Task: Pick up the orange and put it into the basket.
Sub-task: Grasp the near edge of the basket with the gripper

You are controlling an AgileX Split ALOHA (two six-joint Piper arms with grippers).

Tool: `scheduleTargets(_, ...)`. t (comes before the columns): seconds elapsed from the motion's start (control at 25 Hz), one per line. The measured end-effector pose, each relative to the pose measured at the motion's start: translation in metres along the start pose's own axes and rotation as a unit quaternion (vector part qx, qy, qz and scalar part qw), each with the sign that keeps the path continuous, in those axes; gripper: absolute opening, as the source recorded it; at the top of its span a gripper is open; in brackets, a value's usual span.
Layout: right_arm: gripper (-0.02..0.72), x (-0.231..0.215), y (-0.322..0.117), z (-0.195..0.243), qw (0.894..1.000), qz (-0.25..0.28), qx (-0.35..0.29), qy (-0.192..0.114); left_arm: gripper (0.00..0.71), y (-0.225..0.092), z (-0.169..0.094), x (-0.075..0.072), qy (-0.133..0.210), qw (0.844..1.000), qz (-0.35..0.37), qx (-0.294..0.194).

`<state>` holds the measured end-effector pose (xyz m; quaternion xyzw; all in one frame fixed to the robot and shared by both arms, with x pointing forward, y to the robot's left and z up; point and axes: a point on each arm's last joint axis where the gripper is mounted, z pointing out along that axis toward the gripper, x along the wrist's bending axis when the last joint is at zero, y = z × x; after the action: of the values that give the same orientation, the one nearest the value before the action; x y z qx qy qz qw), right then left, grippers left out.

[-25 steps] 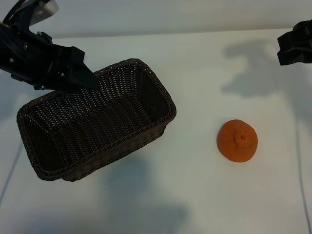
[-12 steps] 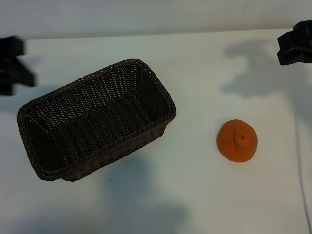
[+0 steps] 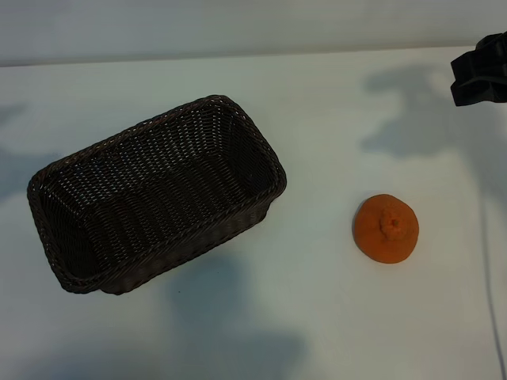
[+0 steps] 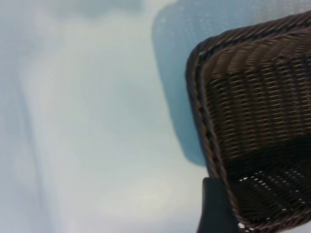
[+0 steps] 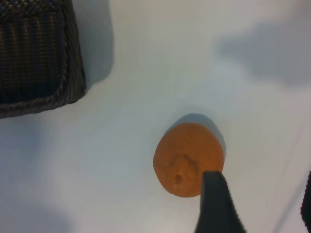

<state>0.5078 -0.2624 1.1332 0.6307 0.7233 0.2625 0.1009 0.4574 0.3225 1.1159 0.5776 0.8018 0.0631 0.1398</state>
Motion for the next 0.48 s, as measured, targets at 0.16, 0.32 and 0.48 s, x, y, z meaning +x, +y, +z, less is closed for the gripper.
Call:
scheduleTargets(0.16, 0.422, 0.000, 0.000, 0.000, 1.000, 0.000, 0.000, 0.000, 0.489, -0.004, 0.009, 0.004, 0.014, 1.000, -0.008, 0.015)
scheduleTargets(0.32, 0.422, 0.000, 0.000, 0.000, 1.000, 0.000, 0.000, 0.000, 0.489, -0.011, 0.028, 0.008, 0.020, 0.999, -0.018, 0.029)
scheduleTargets(0.48, 0.422, 0.000, 0.000, 0.000, 1.000, 0.001, 0.000, 0.000, 0.489, -0.013, 0.047, 0.010, 0.021, 0.999, -0.031, 0.025)
